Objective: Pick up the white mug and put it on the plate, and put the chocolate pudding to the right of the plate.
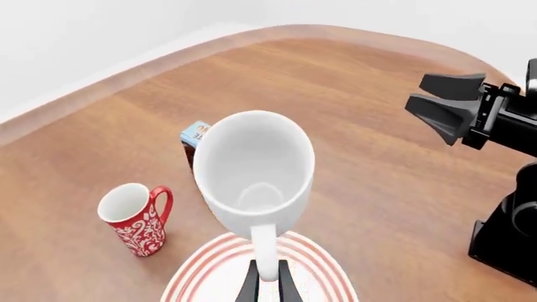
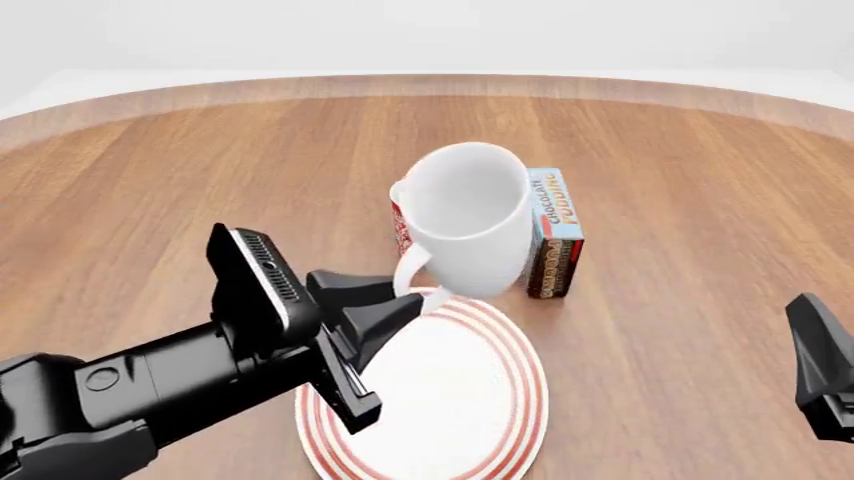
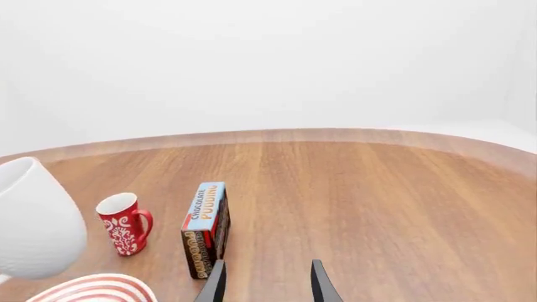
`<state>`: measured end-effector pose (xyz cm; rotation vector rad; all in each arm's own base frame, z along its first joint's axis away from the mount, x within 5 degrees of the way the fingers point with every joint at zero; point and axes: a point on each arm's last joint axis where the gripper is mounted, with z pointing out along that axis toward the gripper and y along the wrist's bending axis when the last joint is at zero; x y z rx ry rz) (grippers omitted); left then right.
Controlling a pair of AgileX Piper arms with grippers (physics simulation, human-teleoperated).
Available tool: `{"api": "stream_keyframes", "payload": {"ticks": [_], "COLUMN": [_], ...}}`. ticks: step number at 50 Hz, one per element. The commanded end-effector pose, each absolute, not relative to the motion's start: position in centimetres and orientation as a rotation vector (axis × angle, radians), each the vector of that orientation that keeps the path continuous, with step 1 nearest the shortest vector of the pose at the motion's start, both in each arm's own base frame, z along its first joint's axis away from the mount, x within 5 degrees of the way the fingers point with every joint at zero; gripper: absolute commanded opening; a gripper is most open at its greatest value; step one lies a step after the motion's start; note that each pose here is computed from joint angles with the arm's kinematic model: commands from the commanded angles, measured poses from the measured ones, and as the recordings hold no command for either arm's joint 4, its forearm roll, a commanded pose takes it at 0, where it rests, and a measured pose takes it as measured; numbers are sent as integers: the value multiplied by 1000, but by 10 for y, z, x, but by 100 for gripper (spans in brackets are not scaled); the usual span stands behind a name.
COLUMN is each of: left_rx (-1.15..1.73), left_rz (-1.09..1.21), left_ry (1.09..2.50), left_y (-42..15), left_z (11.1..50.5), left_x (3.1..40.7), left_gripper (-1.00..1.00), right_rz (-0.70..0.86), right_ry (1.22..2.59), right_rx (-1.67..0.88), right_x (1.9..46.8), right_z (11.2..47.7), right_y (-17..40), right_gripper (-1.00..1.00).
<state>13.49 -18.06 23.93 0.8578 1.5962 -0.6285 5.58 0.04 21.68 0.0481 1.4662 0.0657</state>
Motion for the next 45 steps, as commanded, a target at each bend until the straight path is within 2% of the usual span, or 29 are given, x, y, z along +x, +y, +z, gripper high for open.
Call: {"api": "stream_keyframes", "payload": {"ticks": [1, 45], "left_rx": [839, 860], "left_rz": [-611, -535], "left_ry": [1605, 1708], "left_y": [-166, -133], "left_z": [238, 221], "left_x": [130, 115], "left_gripper": [-100, -100], "right_rz": [62, 56], "right_ry": [1466, 1464], "right_rx": [45, 36], "right_x": [56, 56], "right_z": [217, 217], "right_y": [0, 1], "right_gripper": [100, 100]}}
